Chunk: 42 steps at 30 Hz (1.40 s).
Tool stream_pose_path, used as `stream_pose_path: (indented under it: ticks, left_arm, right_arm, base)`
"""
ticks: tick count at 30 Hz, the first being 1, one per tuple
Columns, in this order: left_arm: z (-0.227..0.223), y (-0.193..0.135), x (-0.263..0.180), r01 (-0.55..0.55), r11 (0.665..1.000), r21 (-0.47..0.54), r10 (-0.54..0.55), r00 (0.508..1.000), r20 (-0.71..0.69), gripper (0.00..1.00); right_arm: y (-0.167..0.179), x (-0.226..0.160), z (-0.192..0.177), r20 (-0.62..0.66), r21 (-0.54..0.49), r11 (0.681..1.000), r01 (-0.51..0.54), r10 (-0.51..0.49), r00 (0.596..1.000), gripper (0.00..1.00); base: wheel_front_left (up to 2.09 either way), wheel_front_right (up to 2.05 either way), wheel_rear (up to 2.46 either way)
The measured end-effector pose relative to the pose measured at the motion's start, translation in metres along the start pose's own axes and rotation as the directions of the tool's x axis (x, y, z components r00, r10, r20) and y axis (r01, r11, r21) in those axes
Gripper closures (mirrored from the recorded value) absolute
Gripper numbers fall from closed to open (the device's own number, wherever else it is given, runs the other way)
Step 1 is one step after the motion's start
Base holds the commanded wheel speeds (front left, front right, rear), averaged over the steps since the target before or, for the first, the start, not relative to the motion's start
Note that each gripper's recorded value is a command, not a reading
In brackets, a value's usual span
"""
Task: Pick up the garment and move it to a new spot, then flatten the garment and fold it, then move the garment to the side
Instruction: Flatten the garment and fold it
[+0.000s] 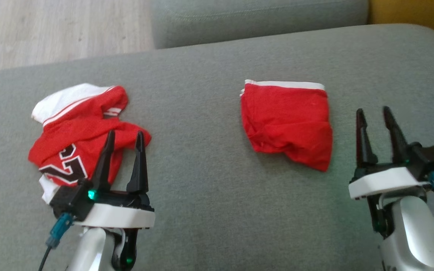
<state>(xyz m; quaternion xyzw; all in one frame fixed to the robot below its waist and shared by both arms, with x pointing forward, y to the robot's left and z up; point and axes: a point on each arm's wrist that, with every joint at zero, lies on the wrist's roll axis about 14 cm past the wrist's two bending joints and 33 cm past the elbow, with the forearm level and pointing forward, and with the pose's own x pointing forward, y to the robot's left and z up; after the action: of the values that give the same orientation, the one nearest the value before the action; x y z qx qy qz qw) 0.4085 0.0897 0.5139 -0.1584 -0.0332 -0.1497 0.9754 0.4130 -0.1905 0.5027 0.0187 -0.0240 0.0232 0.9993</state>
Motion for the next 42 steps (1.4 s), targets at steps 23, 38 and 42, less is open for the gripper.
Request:
stream_pose_path:
  ticks: [23, 38, 42]
  left_arm:
    - [-0.01, 0.057, -0.019, -0.164, 0.986, 0.024, 0.165, 0.985, -0.042, 0.0]
    - [-0.004, 0.049, -0.012, -0.137, 0.99, 0.022, 0.137, 0.99, -0.022, 0.0]
    - [-0.002, 0.048, -0.01, -0.132, 0.991, 0.02, 0.132, 0.991, -0.016, 0.0]
  right_arm:
    - [0.12, 0.061, -0.12, -0.388, 0.001, 0.937, -0.35, 0.323, 0.863, 1.0]
    - [0.166, 0.032, -0.126, -0.43, 0.012, 0.85, -0.527, 0.48, 0.765, 1.0]
    - [0.166, 0.023, -0.13, -0.454, 0.042, 0.852, -0.522, 0.482, 0.75, 1.0]
  base:
    - [0.0, 0.0, 0.0]
    - [0.0, 0.0, 0.0]
    - [0.0, 0.0, 0.0]
